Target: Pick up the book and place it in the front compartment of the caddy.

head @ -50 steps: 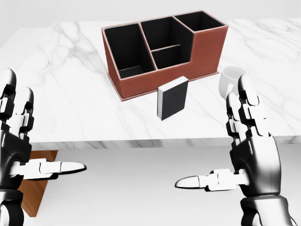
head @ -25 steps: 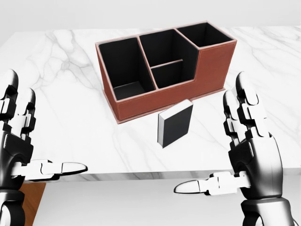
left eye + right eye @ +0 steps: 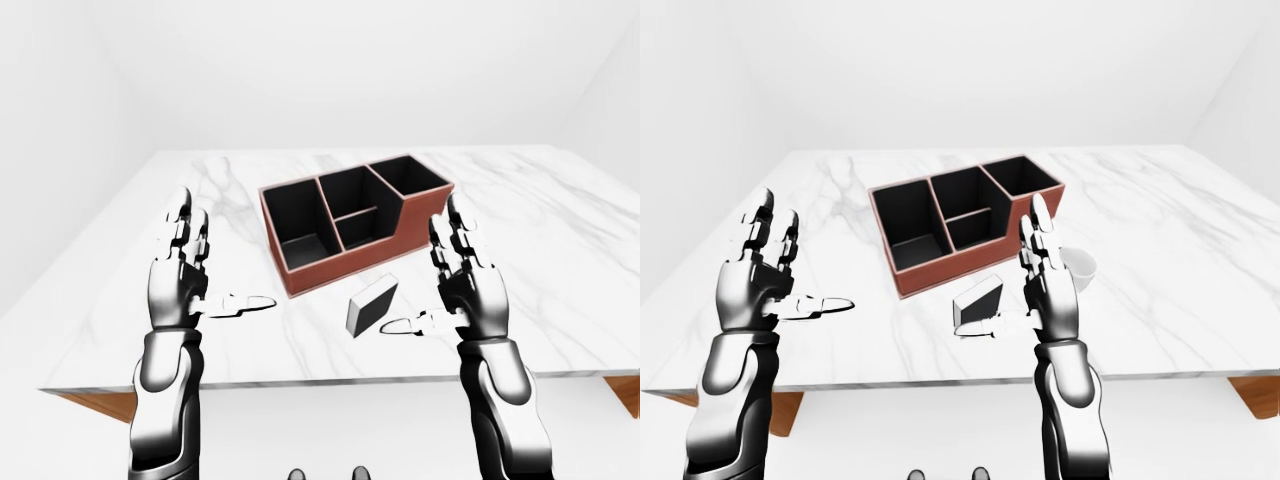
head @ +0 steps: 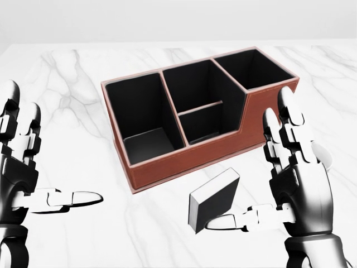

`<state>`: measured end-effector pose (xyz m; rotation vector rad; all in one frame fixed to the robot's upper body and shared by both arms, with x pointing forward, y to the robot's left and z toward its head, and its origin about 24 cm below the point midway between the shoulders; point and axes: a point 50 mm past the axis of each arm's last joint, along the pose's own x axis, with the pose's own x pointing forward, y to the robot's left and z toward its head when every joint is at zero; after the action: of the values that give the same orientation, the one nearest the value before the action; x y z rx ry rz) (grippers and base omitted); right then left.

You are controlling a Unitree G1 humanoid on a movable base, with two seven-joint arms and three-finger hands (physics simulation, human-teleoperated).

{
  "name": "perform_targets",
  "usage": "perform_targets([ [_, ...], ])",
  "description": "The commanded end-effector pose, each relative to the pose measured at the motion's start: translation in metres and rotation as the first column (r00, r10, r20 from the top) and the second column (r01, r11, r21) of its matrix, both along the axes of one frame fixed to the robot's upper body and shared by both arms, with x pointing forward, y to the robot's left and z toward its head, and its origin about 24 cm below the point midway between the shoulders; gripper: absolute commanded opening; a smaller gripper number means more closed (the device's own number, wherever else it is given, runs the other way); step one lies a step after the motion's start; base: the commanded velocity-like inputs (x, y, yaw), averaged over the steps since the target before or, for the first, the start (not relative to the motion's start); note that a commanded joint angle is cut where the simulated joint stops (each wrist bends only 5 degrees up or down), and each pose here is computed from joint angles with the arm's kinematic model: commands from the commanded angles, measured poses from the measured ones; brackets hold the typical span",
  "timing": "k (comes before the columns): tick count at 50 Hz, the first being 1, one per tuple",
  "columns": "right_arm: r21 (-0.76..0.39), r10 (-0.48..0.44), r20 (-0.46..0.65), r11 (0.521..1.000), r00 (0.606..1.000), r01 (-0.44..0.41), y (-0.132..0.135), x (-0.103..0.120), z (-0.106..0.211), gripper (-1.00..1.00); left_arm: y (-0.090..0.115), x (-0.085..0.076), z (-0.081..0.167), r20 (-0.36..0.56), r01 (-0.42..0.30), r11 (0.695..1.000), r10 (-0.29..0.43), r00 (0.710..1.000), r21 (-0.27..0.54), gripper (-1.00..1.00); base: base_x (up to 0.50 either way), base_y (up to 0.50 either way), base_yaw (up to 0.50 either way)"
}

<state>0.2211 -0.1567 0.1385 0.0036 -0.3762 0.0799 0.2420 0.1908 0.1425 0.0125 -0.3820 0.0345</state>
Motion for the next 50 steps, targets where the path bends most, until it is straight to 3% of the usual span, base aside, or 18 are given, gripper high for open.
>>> perform_targets([
  [1, -0.003, 0.0, 0.001, 1.0, 1.0, 0.0, 0.0006, -0.0006, 0.0002, 1.0, -0.0002, -0.0005, 0.0013, 0.006, 0.001, 1.0, -0.001, 1.0, 0.0, 0.96, 0.5, -0.02, 0.0],
  [28, -0.016, -0.015, 0.002, 1.0, 1.0, 0.015, -0.0004, 0.0007, 0.0004, 1.0, -0.001, -0.0018, 0.002, 0.01, 0.004, 1.0, -0.004, 1.0, 0.003, 0.96, 0.49, -0.02, 0.0],
  [30, -0.032, -0.043, 0.002, 0.999, 0.999, 0.043, -0.0012, 0.003, 0.0006, 1.0, -0.0012, -0.0018, 0.002, 0.01, 0.004, 1.0, -0.004, 1.0, 0.003, 0.96, 0.0, 0.0, 0.0],
  [50, -0.025, -0.025, 0.003, 0.999, 1.0, 0.025, 0.001, 0.0012, 0.0007, 1.0, 0.0003, -0.0013, 0.0035, 0.016, 0.001, 1.0, -0.001, 1.0, 0.002, 0.96, 0.12, 0.0, 0.0],
])
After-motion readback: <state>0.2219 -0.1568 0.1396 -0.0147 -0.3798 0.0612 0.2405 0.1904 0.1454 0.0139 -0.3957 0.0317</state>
